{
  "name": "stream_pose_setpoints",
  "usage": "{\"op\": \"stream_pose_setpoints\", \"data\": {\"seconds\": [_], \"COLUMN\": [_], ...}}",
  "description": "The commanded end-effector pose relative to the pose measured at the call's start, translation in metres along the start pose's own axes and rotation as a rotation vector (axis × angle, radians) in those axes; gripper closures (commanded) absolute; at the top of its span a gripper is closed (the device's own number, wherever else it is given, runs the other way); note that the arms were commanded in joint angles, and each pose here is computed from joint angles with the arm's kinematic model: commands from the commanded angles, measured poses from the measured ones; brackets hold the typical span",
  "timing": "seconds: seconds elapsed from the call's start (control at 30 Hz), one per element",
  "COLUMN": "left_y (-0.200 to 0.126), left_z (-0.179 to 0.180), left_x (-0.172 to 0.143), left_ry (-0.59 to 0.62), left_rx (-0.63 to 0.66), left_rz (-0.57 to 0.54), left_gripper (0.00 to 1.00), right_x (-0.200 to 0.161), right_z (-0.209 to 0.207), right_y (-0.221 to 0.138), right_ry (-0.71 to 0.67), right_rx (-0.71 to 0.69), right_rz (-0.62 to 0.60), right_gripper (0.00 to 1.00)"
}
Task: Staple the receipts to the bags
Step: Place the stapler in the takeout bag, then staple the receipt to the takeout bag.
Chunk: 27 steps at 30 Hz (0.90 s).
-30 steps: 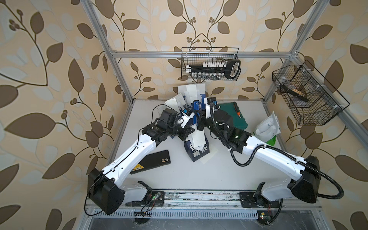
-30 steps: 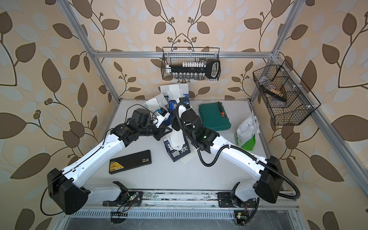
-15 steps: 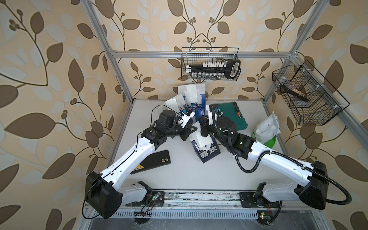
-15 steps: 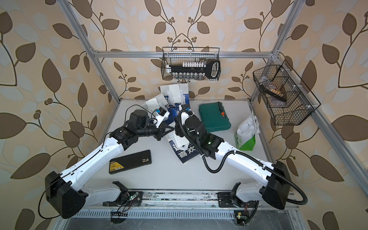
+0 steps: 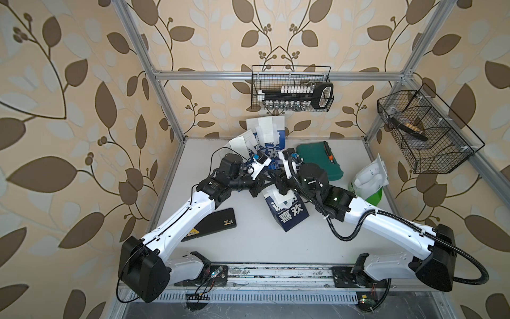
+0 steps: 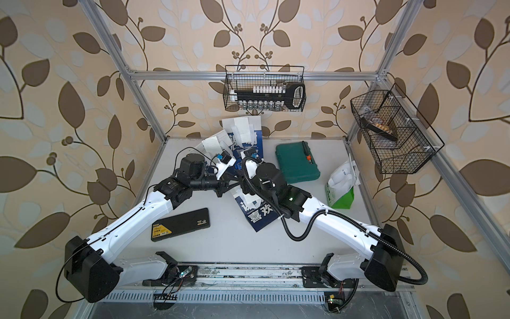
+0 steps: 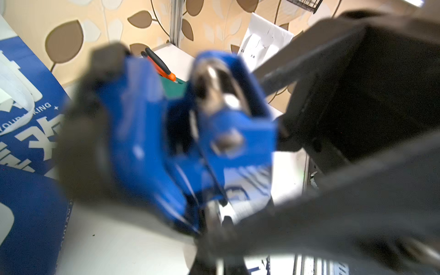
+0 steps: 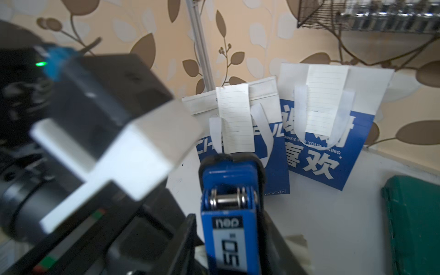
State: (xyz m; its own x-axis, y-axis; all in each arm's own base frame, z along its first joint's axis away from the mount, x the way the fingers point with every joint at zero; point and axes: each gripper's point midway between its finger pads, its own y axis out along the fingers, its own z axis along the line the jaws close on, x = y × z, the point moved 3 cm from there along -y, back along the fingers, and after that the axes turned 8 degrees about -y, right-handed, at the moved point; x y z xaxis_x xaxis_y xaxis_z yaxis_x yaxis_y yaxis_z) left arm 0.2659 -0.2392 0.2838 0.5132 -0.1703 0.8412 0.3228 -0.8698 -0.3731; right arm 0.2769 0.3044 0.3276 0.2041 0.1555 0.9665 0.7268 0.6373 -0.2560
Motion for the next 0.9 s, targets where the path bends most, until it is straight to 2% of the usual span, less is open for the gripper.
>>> {"op": "stream_pose_setpoints", "data": {"seconds": [0.0, 0.1, 0.27, 0.37, 0.47, 0.63, 0.87], "left_y": [-0.02, -0.023, -0.034, -0.042, -0.047, -0.053, -0.054], "left_z": [-0.032, -0.035, -0.04, -0.045, -0.052, -0.061, -0.064], "left_x": [0.04, 0.04, 0.037, 0.035, 0.033, 0.034, 0.034], "left_ry": [0.19, 0.199, 0.227, 0.239, 0.253, 0.273, 0.279], "left_rx": [-0.116, -0.144, -0.188, -0.208, -0.24, -0.274, -0.292], "left_rz": [-0.156, -0.16, -0.121, -0.094, -0.074, -0.066, -0.062], "left_gripper": [1.0, 1.0, 1.0, 1.0, 1.0, 1.0, 1.0], "right_x": [0.019, 0.026, 0.033, 0.023, 0.008, -0.021, -0.031], "right_z": [0.017, 0.017, -0.007, -0.037, -0.049, -0.024, 0.016], "right_y": [-0.02, -0.033, -0.06, -0.07, -0.076, -0.078, -0.075], "right_ry": [-0.1, -0.182, -0.312, -0.308, -0.275, -0.251, -0.254], "right_rx": [0.124, 0.146, 0.218, 0.278, 0.401, 0.662, 0.819], "right_rz": [-0.032, -0.042, -0.07, -0.043, -0.018, 0.065, 0.061], "right_gripper": [0.42, 0.33, 0.29, 0.28, 0.27, 0.23, 0.19]}}
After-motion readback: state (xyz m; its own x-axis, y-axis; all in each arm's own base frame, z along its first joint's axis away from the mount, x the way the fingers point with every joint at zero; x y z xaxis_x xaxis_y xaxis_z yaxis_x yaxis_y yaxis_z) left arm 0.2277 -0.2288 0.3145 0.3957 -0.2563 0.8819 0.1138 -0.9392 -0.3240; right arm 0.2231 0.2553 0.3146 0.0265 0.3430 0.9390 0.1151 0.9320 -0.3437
